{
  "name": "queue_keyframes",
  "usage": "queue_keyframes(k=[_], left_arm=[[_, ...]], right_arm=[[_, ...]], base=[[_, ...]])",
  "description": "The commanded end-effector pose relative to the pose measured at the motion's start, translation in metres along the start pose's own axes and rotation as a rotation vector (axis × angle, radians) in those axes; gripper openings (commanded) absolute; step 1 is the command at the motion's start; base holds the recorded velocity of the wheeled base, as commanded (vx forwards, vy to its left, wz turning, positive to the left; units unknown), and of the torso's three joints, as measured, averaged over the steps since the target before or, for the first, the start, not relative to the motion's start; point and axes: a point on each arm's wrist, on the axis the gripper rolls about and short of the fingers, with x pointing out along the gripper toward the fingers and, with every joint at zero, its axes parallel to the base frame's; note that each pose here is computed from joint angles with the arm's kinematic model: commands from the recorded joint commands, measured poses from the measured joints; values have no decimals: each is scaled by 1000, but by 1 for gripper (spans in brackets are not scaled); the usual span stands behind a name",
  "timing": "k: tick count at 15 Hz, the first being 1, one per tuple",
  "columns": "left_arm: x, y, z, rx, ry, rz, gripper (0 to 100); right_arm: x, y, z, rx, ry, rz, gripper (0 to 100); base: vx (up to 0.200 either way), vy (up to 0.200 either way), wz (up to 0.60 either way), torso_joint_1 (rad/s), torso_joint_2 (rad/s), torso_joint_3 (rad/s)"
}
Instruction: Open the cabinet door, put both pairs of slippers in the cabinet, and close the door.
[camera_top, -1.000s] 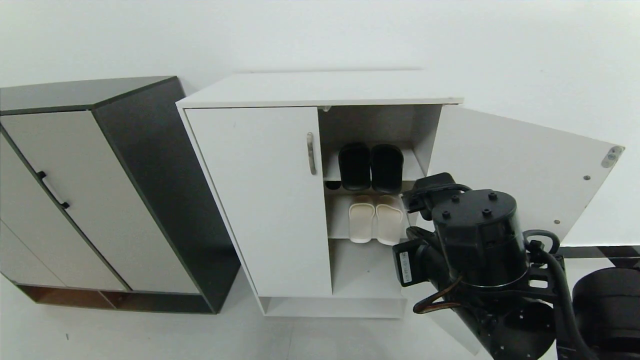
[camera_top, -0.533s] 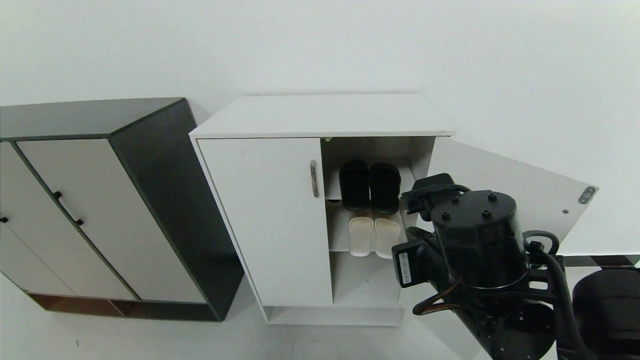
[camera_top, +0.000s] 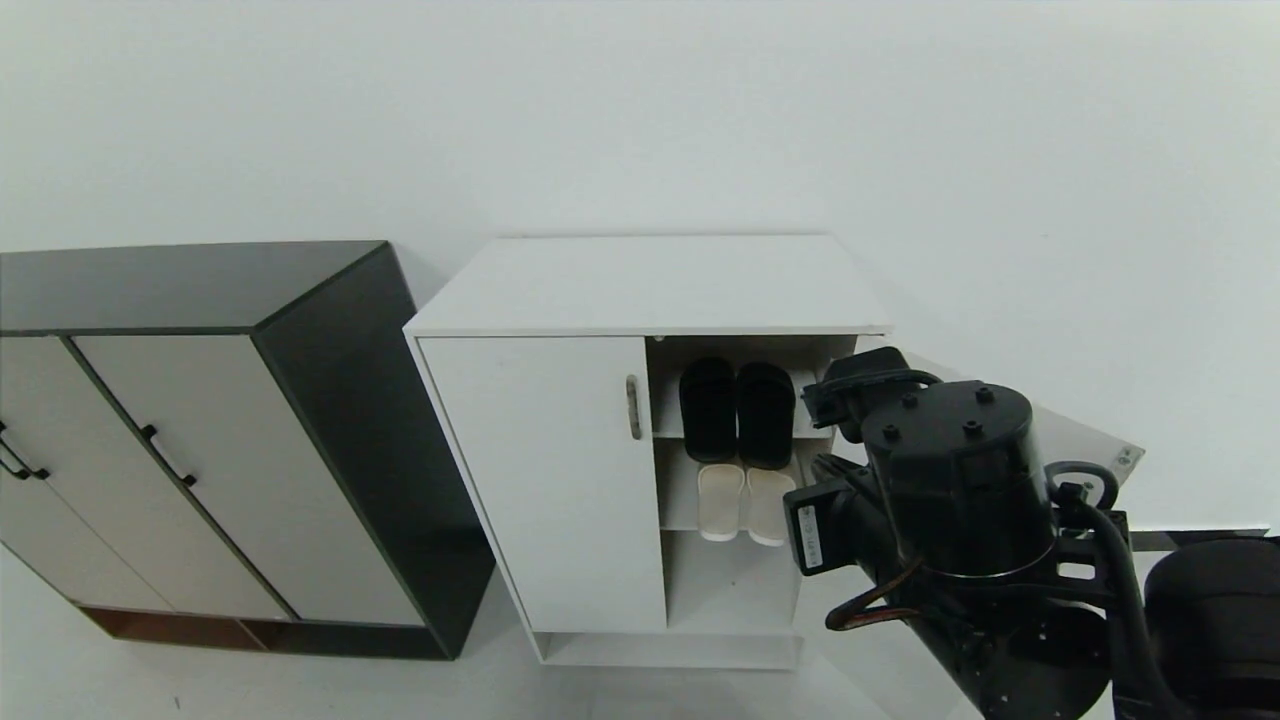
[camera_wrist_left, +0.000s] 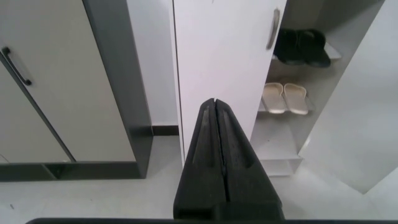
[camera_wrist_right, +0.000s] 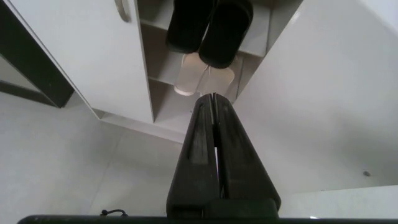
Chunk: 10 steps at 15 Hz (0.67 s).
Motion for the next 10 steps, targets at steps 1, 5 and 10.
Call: queue_keyframes(k=[1,5,10], left_arm=[[0,0,0,0,0,0,0],[0,0,0,0,0,0,0],[0,0,0,0,0,0,0]], right_arm=[[0,0,-2,-4,5,2,0],[2,-2,-4,-11,15,19,0],[2,-2,-5,-14,19,25,0]], base=[[0,0,0,227,-530,-320],[0,0,0,184,-427,-246],[0,0,0,19,-39,-22]])
